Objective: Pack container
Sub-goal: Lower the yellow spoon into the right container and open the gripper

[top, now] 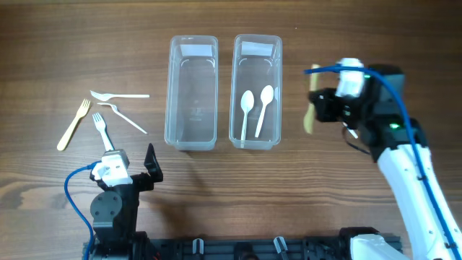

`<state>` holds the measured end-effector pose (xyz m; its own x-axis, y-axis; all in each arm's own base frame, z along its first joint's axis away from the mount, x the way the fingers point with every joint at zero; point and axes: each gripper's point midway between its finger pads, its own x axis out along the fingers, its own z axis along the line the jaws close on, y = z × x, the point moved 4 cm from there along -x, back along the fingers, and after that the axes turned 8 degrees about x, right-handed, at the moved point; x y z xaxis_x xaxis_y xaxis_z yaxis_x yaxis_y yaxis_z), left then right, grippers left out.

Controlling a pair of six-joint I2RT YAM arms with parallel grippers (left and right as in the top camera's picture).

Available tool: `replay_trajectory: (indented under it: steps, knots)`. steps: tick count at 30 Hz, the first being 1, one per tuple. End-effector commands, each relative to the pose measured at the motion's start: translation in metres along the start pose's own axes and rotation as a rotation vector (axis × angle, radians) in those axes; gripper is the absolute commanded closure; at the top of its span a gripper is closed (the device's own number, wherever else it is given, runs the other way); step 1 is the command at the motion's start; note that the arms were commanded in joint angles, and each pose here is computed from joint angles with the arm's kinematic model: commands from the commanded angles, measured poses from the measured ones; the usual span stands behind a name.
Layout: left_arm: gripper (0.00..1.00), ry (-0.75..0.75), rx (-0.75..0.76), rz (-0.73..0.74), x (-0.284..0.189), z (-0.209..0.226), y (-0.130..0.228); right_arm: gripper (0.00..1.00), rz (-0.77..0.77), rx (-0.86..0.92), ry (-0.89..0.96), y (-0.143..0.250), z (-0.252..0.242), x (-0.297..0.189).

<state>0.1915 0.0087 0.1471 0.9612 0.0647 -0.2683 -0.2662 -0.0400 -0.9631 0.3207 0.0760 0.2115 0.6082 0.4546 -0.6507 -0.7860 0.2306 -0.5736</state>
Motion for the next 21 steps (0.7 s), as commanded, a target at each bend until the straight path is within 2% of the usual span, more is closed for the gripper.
replay_trajectory:
  steps: [1, 4, 10, 12, 13, 17, 21]
  knots:
    - [0.00, -0.005, -0.010, -0.006, 0.000, 0.001, 0.000, 0.96, -0.041, 0.005, -0.101, -0.007, 0.047, 0.012]
    - [0.00, -0.005, -0.010, -0.006, 0.000, 0.001, 0.000, 0.96, -0.068, -0.019, -0.063, -0.002, 0.068, 0.037]
    - [0.00, -0.005, -0.010, -0.006, 0.000, 0.001, 0.000, 0.95, -0.024, -0.070, -0.053, 0.018, 0.082, 0.083]
    - [0.00, -0.005, -0.010, -0.006, 0.000, 0.001, 0.000, 0.53, -0.016, -0.068, -0.047, 0.019, 0.079, 0.091]
    - [0.00, -0.005, -0.010, -0.006, 0.000, 0.001, 0.000, 0.48, -0.018, -0.071, -0.044, 0.019, 0.079, 0.092]
    - [0.00, -0.005, -0.010, -0.006, 0.000, 0.001, 0.000, 0.49, -0.084, -0.139, -0.044, -0.001, 0.080, 0.074]
    - [0.00, -0.005, -0.010, -0.006, 0.000, 0.001, 0.000, 0.49, -0.164, -0.224, 0.004, -0.027, 0.069, 0.026]
